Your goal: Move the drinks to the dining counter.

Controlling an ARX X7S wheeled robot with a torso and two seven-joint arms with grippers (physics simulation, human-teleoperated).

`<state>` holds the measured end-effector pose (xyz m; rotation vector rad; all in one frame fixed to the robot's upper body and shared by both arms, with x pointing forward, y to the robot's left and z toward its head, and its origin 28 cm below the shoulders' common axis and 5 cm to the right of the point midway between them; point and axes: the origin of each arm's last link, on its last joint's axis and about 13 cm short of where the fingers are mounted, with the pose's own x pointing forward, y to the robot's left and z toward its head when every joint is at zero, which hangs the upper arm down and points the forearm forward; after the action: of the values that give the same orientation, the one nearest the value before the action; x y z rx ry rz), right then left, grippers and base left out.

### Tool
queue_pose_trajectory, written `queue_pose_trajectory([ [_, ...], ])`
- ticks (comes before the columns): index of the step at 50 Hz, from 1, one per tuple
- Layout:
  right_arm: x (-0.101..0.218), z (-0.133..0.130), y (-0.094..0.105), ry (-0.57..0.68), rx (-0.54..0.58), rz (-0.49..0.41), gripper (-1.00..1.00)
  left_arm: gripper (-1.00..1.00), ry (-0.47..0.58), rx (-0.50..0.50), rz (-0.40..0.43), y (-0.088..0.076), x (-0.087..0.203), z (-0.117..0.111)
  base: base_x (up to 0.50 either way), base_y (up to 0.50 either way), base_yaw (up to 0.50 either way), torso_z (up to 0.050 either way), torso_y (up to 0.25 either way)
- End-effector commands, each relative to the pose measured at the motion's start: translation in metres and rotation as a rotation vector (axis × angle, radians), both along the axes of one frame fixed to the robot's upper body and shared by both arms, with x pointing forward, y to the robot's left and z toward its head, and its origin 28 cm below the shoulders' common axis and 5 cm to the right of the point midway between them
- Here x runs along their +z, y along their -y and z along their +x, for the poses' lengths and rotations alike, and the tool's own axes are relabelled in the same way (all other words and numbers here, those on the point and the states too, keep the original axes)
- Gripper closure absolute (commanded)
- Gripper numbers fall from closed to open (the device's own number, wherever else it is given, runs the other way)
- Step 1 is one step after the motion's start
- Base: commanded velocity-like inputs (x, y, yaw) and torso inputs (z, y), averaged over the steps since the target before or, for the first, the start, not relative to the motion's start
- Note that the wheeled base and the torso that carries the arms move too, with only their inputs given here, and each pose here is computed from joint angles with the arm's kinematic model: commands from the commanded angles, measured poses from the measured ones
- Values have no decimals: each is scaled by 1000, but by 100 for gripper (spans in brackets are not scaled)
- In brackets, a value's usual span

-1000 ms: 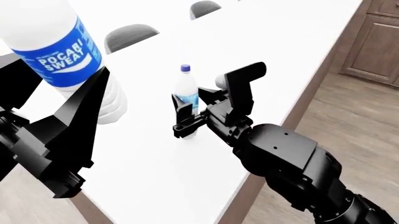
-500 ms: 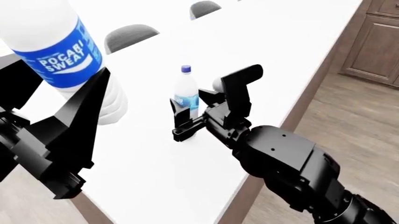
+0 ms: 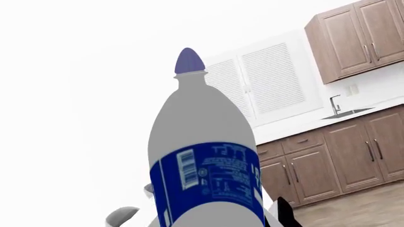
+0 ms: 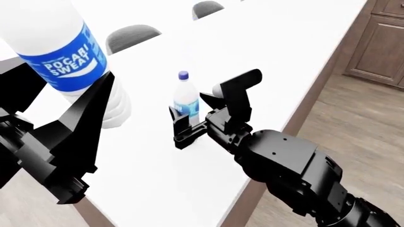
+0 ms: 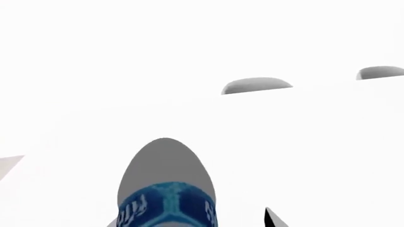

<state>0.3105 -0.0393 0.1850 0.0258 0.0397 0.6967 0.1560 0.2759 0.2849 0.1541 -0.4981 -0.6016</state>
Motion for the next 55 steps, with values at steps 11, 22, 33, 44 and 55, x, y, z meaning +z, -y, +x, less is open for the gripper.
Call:
queue_pose_trajectory([
  [11,5,-6,3,11,14,31,-100,100,2,-10,-6,1,1,-1,0,0,0,0,0],
  [22,6,-7,3,15,12,27,-100,100,1,-11,-6,1,0,0,0,0,0,0,0],
  [33,22,-13,5,49,20,68,-100,100,-10,-16,1,3,-2,1,0,0,0,0,0],
  [44,37,-28,0,100,63,86,-100,100,-11,-18,3,3,-3,3,0,0,0,0,0],
  [55,59,-44,-1,167,101,132,-100,100,-23,-18,3,3,-6,4,0,0,0,0,0],
])
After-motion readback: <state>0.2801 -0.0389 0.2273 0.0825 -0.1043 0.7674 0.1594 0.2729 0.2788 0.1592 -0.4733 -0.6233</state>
